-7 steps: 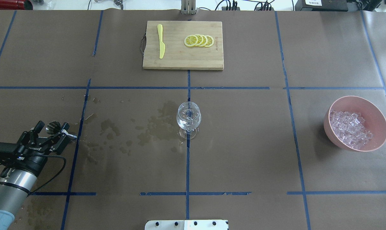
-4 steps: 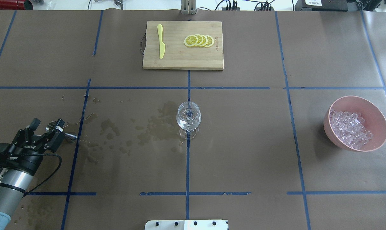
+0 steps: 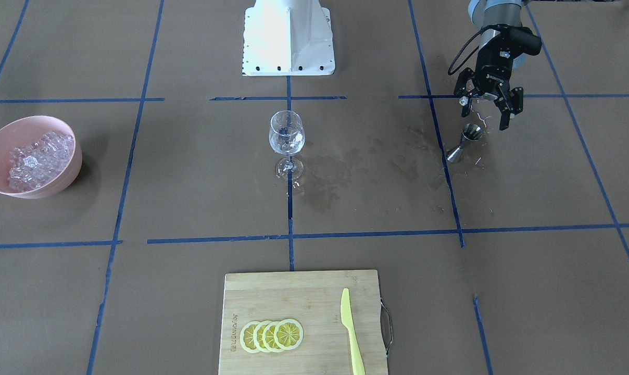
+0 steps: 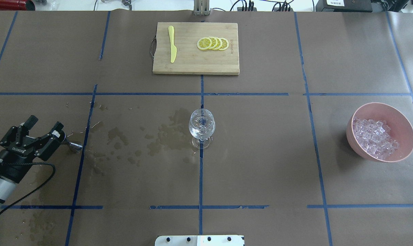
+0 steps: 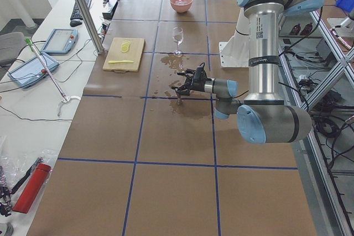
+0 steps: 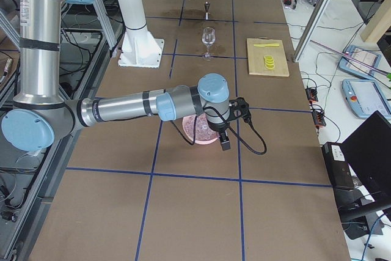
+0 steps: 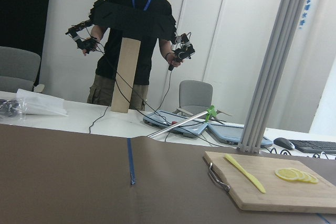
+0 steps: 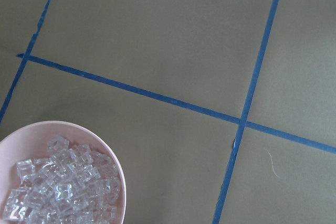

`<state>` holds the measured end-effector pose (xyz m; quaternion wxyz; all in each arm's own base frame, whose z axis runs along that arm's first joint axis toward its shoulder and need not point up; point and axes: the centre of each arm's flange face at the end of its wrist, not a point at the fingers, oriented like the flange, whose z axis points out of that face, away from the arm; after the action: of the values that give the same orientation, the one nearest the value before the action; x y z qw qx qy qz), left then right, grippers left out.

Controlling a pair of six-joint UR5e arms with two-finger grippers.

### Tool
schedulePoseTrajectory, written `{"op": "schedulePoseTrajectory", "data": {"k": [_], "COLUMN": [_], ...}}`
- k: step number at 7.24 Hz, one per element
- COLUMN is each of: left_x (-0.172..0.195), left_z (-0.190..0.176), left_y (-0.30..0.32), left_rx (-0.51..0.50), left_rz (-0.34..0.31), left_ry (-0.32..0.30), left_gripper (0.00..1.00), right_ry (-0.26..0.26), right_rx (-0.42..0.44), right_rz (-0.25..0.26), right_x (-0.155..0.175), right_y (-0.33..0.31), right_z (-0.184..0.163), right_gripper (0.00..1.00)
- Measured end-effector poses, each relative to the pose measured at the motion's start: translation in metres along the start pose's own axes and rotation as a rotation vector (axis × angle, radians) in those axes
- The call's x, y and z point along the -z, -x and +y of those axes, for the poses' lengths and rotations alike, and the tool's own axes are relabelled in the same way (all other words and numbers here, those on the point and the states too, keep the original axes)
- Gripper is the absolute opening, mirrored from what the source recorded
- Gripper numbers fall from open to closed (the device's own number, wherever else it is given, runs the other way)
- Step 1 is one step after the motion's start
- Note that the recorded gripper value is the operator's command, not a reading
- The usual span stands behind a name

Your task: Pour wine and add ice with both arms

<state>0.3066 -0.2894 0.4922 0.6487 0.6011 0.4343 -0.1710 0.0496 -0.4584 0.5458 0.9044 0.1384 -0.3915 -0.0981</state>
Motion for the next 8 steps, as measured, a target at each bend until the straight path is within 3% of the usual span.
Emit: {"op": "schedulePoseTrajectory", "data": {"k": [2, 4, 6, 8], "left_x": [-0.039, -0.080, -0.104, -0.117], "left_z": [-0.034, -0.081, -0.141, -0.199], "left_y": [0.033, 0.081, 0.140, 0.190], "left_rx": [-0.192, -0.364, -0.385, -0.316], "left_rz": [0.015, 0.001, -0.017, -0.084], "left_ry": [0.083, 0.264, 0.454, 0.575], "left_gripper": [0.99, 1.00, 1.00, 1.00], "right_ry": [0.000, 0.000, 0.001, 0.002], "right_rx": [0.000, 0.000, 0.001, 0.000], "right_rz": [-0.001, -0.001, 0.000, 0.001], "right_x": [0.000, 0.000, 0.000, -0.001], "right_y": [0.000, 0.000, 0.000, -0.001], "right_z": [0.000, 0.000, 0.000, 0.001], "right_gripper": [1.00, 1.00, 1.00, 1.00]}}
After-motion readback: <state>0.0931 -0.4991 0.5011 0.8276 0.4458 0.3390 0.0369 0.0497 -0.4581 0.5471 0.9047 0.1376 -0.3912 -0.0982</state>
